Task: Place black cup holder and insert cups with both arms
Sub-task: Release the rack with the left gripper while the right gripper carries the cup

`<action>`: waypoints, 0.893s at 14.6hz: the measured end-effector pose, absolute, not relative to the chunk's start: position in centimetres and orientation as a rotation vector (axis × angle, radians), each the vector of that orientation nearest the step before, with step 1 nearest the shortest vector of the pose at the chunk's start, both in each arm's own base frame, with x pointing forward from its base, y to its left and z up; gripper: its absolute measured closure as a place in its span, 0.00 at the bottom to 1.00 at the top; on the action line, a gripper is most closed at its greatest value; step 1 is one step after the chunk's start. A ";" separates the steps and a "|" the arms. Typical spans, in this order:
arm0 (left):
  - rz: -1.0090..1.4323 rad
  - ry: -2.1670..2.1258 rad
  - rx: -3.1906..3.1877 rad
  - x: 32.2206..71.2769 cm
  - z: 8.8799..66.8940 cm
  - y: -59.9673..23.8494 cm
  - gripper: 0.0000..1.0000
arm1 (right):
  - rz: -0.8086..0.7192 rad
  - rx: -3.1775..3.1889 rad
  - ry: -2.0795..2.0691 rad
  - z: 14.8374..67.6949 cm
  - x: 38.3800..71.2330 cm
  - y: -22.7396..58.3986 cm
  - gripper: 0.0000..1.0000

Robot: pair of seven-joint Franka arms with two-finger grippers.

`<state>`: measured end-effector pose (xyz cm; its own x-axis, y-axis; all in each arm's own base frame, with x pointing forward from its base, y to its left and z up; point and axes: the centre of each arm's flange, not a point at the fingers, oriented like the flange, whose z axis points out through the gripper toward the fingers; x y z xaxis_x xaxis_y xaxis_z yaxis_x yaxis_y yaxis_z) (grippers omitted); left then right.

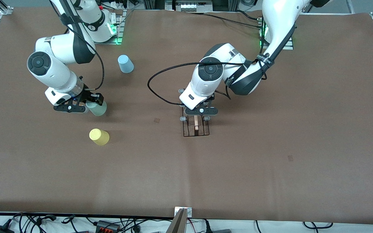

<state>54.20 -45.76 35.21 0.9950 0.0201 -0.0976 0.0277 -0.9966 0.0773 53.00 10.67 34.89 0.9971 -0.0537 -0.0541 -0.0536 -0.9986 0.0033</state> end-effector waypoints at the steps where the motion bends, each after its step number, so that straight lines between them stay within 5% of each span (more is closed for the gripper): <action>1: -0.115 0.021 3.076 54.4 35.4 -45.6 0.53 | -0.094 3.137 -0.074 36.1 52.8 11.1 0.34; 7: -0.149 -0.109 3.232 57.1 40.9 -38.2 0.00 | -0.077 3.119 -0.267 43.5 49.4 19.9 0.34; 13: -0.306 -0.269 3.261 62.0 46.4 -20.5 0.00 | -0.096 3.231 -0.623 47.5 43.5 36.4 0.34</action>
